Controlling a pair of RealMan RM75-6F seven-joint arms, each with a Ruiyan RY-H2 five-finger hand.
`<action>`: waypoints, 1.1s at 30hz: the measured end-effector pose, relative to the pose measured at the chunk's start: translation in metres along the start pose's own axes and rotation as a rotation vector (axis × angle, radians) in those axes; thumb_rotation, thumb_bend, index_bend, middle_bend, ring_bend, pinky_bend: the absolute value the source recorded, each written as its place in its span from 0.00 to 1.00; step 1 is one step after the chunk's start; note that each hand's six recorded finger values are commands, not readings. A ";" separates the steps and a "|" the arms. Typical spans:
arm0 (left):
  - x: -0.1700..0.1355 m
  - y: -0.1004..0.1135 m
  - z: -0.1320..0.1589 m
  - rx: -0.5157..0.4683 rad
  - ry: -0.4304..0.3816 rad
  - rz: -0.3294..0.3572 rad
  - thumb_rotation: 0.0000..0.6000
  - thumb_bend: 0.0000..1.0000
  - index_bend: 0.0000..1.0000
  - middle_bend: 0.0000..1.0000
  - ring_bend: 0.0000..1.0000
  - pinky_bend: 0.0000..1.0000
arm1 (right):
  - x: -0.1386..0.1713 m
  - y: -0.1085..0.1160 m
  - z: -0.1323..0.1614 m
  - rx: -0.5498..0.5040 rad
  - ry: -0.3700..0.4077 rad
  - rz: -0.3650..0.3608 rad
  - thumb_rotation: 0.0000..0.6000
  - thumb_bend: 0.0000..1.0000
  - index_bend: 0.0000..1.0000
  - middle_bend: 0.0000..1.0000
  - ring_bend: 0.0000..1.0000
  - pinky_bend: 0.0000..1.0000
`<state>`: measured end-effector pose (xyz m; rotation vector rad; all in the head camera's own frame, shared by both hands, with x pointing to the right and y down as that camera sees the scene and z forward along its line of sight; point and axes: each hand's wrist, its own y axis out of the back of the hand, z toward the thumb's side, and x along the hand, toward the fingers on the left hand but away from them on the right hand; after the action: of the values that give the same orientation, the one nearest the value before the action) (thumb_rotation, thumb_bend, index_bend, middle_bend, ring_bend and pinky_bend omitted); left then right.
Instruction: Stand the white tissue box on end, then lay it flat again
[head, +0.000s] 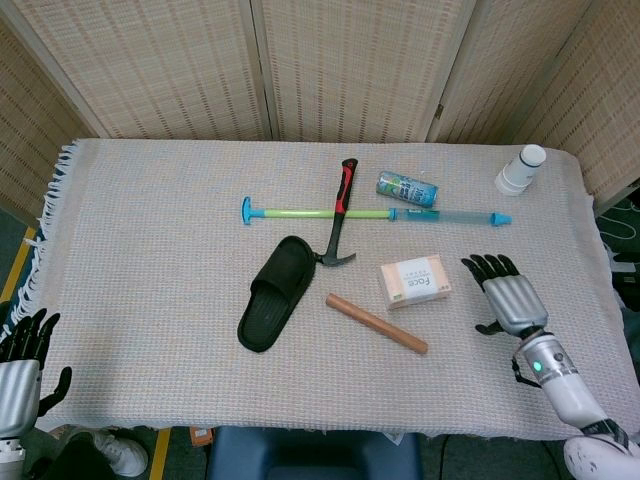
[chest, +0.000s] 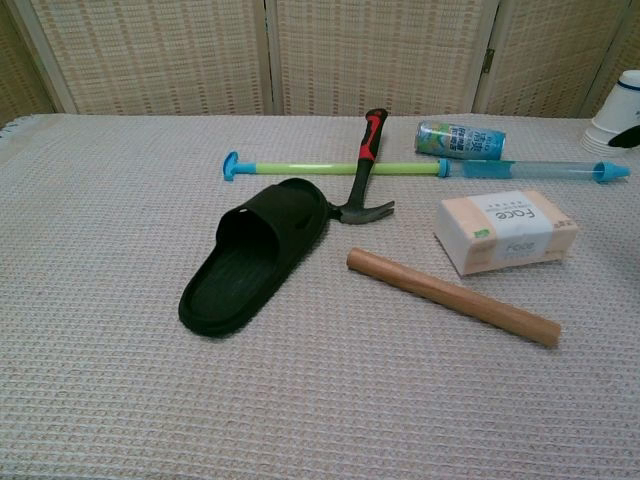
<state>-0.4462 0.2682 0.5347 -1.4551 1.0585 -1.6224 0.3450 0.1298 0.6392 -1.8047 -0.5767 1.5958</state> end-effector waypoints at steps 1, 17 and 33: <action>0.000 0.001 -0.001 -0.003 0.001 0.001 1.00 0.40 0.07 0.00 0.00 0.17 | -0.012 0.001 0.009 0.013 0.016 0.016 1.00 0.03 0.00 0.03 0.00 0.00; -0.001 0.012 -0.008 -0.036 0.012 0.024 1.00 0.40 0.07 0.00 0.00 0.17 | -0.093 -0.013 0.095 0.064 0.072 0.137 1.00 0.03 0.00 0.03 0.00 0.00; -0.001 0.013 -0.010 -0.039 0.018 0.029 1.00 0.40 0.07 0.00 0.00 0.17 | -0.098 -0.022 0.103 0.088 0.047 0.148 1.00 0.03 0.26 0.28 0.09 0.00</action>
<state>-0.4559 0.2645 0.5220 -1.4465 1.1221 -1.6059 0.2301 0.0951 0.7180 -1.8503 -0.3531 1.6437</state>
